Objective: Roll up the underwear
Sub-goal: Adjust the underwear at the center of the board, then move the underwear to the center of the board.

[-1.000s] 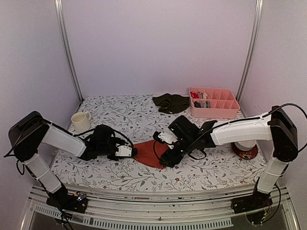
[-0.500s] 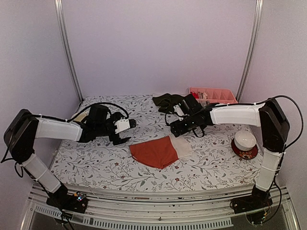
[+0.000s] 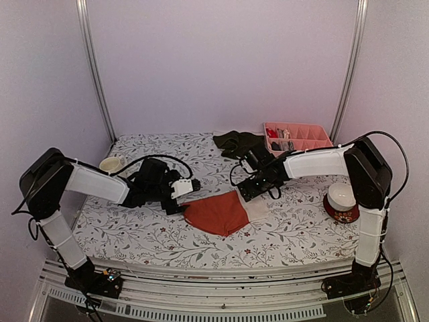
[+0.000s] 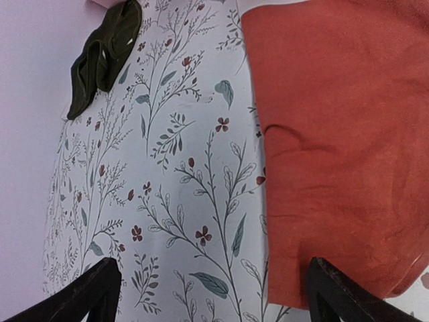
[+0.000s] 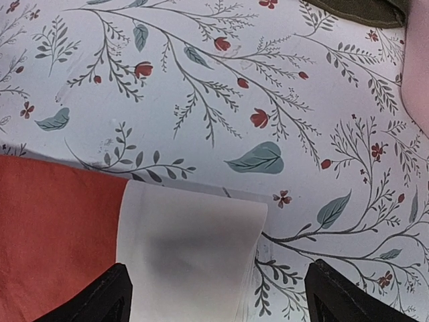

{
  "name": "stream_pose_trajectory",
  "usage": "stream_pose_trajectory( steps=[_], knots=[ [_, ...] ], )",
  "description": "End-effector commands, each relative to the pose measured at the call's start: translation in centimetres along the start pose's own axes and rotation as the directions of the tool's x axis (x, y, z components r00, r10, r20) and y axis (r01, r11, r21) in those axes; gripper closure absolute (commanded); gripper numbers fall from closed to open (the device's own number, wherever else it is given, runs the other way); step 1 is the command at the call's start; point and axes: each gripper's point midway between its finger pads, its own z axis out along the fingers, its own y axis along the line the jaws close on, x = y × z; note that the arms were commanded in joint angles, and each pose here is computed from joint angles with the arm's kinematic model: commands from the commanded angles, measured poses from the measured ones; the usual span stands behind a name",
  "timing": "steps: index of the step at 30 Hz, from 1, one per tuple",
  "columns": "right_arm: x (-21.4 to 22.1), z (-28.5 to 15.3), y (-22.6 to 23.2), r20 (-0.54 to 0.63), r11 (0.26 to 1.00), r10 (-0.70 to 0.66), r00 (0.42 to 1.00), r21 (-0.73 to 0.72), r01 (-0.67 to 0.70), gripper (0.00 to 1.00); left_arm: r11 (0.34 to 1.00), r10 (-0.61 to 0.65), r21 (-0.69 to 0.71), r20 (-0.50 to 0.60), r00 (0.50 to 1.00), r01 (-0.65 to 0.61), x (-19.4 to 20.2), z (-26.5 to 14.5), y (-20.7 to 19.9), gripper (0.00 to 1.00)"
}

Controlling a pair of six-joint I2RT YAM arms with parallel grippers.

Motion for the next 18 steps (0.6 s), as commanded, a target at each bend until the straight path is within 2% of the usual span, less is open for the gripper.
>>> stream_pose_trajectory(
  steps=[1, 13, 18],
  knots=[
    [1.1, 1.4, -1.2, -0.038, 0.997, -0.006, 0.999, 0.072, 0.009, 0.07, 0.999, 0.015, -0.027, -0.045, 0.999, -0.016, 0.7, 0.8, -0.5, 0.02],
    [2.4, 3.0, -5.5, -0.088, 0.966, 0.045, 0.995, 0.260, -0.021, 0.04, 0.995, 0.103, 0.029, -0.194, 0.976, -0.099, 4.1, 1.6, -2.0, 0.02],
    [2.1, 2.2, -6.0, -0.073, 0.962, 0.063, 0.995, 0.268, -0.041, 0.04, 0.994, 0.104, 0.012, -0.251, 0.962, -0.104, 5.4, 1.8, -1.3, 0.02]
  ],
)
